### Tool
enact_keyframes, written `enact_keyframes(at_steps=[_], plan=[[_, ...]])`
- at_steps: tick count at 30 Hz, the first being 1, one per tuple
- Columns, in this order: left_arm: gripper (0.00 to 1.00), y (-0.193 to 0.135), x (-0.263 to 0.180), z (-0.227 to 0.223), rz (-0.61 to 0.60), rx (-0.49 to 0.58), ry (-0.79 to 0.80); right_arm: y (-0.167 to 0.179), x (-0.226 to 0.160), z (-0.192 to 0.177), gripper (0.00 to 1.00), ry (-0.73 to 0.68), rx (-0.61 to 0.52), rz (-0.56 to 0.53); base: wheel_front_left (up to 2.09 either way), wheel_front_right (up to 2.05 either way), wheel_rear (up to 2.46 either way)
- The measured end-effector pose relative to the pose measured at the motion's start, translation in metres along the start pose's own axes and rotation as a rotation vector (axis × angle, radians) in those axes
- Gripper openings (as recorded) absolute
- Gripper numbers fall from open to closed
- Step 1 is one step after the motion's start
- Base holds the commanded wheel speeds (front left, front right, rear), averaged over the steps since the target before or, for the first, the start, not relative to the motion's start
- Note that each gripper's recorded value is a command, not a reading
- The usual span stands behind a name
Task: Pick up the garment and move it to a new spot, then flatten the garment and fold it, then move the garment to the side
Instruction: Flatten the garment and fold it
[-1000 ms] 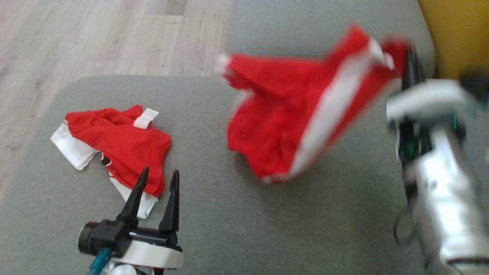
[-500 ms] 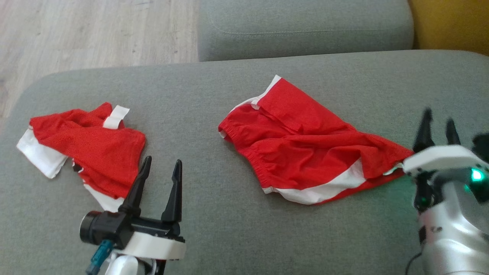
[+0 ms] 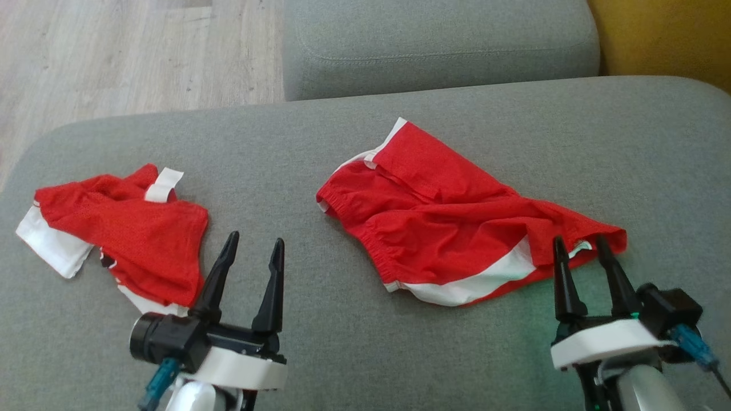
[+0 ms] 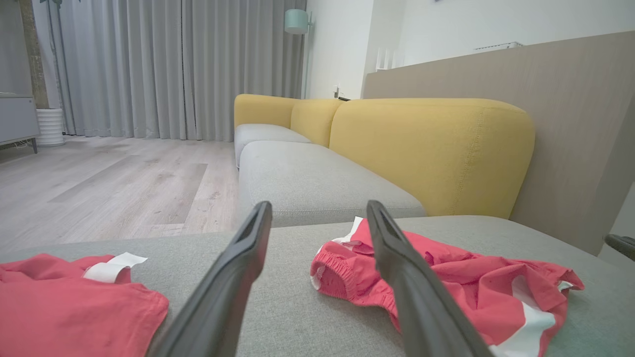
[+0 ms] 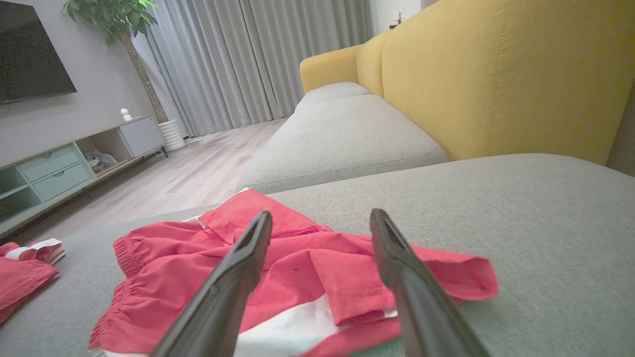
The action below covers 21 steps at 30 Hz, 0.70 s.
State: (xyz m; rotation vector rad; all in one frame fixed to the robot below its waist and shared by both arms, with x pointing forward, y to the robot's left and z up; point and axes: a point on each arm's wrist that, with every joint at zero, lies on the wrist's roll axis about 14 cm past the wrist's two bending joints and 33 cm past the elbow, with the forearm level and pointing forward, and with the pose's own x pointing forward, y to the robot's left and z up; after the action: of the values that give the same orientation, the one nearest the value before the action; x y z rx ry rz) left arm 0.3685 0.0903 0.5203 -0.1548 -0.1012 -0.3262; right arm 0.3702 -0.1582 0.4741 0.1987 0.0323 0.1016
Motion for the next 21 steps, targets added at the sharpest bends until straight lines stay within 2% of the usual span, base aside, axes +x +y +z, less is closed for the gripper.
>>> enact_keyframes(at_steps=[16,21], plan=[[1.00,-0.007,-0.001,-0.006,-0.018,-0.005,0.019,0.007,-0.003,-0.001,1.00,-0.002,0.007,0.020,0.00,0.00,0.00],[1.00,-0.006,-0.002,-0.014,-0.017,-0.011,0.043,0.020,0.006,-0.015,1.00,0.050,-0.040,0.071,0.00,0.00,0.00]])
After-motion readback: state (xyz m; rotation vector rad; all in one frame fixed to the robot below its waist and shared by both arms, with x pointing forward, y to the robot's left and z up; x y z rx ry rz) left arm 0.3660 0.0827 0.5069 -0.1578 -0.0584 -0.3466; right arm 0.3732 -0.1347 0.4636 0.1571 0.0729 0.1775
